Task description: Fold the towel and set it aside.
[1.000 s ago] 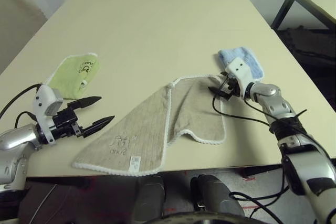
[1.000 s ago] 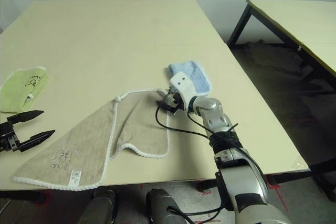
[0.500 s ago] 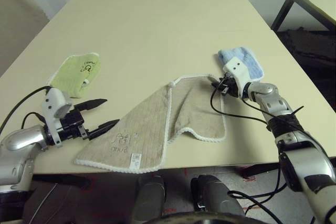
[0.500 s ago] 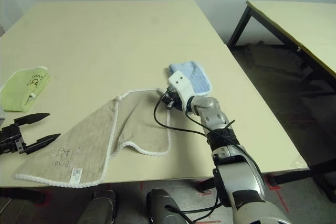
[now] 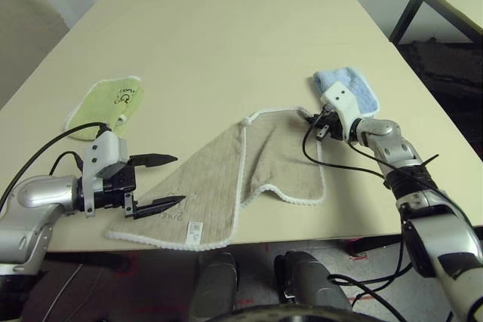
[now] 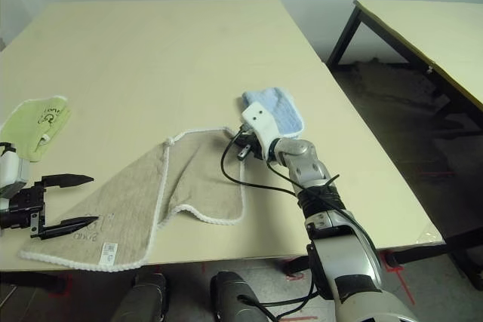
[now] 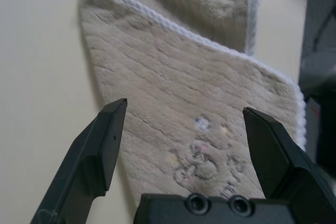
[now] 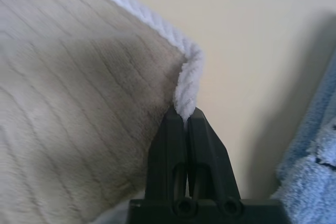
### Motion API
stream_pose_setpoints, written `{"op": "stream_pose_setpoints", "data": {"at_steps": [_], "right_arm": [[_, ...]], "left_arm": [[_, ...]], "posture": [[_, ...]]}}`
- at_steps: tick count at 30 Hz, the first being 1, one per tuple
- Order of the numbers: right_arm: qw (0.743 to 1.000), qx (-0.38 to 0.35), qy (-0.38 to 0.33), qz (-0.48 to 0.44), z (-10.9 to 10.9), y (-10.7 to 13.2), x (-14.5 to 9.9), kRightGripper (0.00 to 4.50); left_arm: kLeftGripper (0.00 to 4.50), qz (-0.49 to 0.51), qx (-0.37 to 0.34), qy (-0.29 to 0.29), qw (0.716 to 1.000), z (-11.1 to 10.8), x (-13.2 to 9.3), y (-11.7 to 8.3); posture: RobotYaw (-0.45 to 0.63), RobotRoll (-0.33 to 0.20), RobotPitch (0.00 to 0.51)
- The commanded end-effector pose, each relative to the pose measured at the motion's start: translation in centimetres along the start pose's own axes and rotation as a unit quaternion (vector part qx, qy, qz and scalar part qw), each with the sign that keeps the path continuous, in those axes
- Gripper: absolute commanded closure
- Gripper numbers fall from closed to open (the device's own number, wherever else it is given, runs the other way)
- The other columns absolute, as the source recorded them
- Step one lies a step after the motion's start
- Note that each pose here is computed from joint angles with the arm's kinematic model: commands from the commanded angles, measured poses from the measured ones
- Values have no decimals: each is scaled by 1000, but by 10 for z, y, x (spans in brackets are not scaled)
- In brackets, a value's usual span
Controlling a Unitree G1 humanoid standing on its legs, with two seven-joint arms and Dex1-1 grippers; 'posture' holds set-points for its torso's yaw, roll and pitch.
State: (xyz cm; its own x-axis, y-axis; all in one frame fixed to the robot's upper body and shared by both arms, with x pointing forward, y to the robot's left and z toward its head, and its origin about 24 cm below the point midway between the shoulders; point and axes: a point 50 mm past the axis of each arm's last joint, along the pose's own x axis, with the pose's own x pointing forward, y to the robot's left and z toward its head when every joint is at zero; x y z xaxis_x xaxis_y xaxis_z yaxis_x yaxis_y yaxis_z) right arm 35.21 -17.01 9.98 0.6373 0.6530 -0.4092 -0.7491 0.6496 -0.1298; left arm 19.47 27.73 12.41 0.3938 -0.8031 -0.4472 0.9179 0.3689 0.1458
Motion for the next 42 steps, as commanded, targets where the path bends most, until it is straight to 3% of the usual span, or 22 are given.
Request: {"op": "stream_pose_setpoints", "data": {"at_steps": [1, 6, 10, 14, 18, 22, 24, 27, 29, 32, 34, 37, 40, 42], "right_arm": [[996, 46, -57, 53, 42, 6, -10, 4464], [978, 97, -92, 158, 105, 25, -33, 4464], [964, 115, -118, 209, 146, 33, -51, 4464], [941, 124, -172, 263, 195, 38, -75, 4464], [915, 131, -240, 298, 235, 43, -93, 4464], [872, 160, -363, 285, 281, 40, -109, 4464], [874, 167, -379, 252, 288, 36, -108, 4464], [920, 113, -328, 183, 278, 34, -96, 4464], [931, 95, -298, 189, 271, 37, -94, 4464], [934, 77, -191, 291, 253, 56, -107, 4464], [905, 86, -165, 383, 256, 68, -125, 4464], [845, 133, -249, 455, 290, 65, -145, 4464], [815, 206, -375, 390, 326, 48, -146, 4464], [822, 243, -410, 313, 337, 38, -139, 4464]], "left_arm": [[0, -9, 8, 27, 1000, -6, -1, -1], [0, 6, 13, 67, 998, -18, -13, 5], [0, 20, 13, 66, 998, -19, -20, 9], [0, 36, 7, 30, 999, -11, -29, 13], [0, 33, -21, -51, 998, 6, -32, 13], [0, 31, -13, -33, 999, 7, -31, 12], [0, 30, -11, -28, 999, 7, -29, 12], [0, 30, -11, -29, 999, 7, -27, 11], [0, 30, -11, -29, 999, 8, -27, 11], [0, 30, -9, -30, 999, 8, -26, 12], [0, 29, -7, -31, 999, 9, -25, 13], [0, 27, -5, -32, 999, 9, -22, 14], [0, 25, -4, -33, 999, 9, -19, 15], [0, 23, -2, -36, 999, 10, -16, 15]], "posture": [[-38, 0, 125], [-44, 0, 125], [-41, 0, 120], [-33, 0, 114], [-28, 0, 113], [-24, 0, 111], [-25, 0, 110], [-25, 0, 109], [-25, 0, 108], [-26, 0, 108], [-29, 0, 108], [-33, 0, 107], [-35, 0, 105], [-35, 0, 101]]}}
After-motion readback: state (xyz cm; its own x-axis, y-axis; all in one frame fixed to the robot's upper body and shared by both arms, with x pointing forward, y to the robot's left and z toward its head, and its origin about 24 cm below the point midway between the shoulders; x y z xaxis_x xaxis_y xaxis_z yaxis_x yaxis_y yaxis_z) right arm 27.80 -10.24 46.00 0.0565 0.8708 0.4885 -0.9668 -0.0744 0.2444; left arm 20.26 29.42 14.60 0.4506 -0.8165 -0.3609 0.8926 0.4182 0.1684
